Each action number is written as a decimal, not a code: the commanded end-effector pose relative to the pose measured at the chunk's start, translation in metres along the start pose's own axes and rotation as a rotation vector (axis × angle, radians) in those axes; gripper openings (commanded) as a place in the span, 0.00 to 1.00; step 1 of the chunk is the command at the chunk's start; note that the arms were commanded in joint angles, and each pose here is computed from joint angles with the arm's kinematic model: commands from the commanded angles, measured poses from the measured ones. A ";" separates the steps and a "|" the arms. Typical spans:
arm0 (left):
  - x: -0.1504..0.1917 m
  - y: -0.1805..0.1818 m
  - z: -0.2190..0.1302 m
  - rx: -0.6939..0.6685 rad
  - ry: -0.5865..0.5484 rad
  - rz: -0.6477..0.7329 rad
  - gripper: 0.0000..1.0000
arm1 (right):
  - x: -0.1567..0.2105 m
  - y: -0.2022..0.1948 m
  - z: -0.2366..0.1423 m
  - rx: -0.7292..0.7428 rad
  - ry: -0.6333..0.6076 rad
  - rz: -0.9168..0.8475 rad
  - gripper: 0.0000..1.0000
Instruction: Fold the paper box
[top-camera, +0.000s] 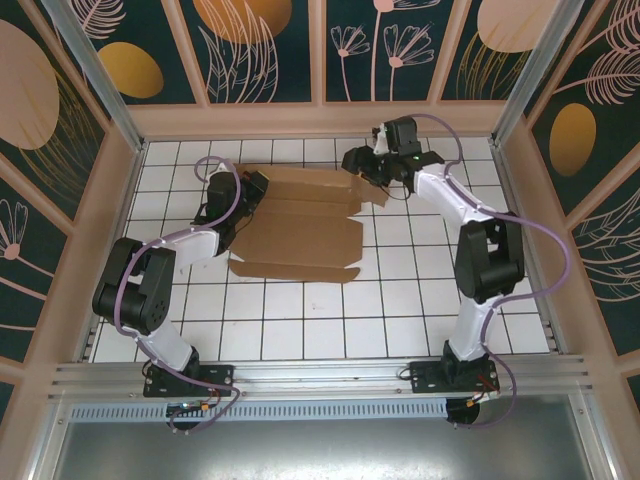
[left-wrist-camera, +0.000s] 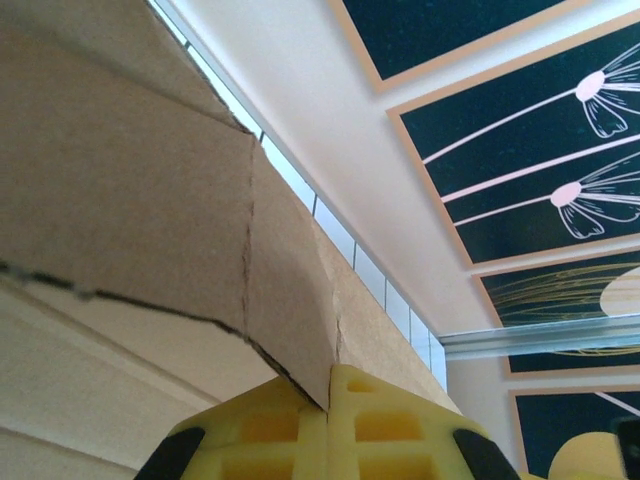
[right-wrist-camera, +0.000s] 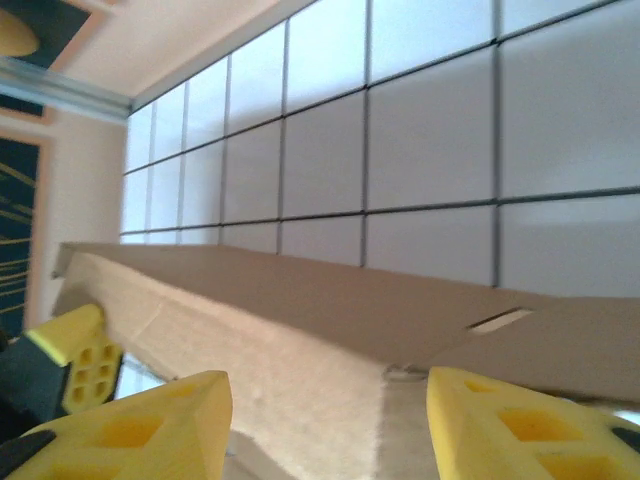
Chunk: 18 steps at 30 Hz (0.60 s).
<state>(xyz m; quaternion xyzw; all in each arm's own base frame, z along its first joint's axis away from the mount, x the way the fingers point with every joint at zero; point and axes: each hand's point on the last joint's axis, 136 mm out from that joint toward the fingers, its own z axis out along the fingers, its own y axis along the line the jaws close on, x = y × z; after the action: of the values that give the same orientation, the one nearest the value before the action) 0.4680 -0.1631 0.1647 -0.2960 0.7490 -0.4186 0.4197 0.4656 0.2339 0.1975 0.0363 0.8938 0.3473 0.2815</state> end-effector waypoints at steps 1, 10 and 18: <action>0.002 0.019 0.002 -0.080 0.011 -0.008 0.00 | -0.008 -0.006 -0.054 0.132 -0.168 -0.174 0.60; -0.006 0.011 0.022 -0.131 0.017 -0.049 0.00 | 0.066 -0.022 -0.043 0.113 -0.146 -0.138 0.36; -0.014 0.020 0.022 -0.225 -0.006 -0.051 0.00 | 0.090 -0.049 0.021 0.188 -0.021 -0.045 0.44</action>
<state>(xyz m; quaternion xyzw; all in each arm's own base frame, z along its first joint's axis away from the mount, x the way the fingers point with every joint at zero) 0.4957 -0.1631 0.1705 -0.3387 0.7624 -0.3872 0.3926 0.3883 0.2280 0.1010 0.0198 0.9289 0.2544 0.2683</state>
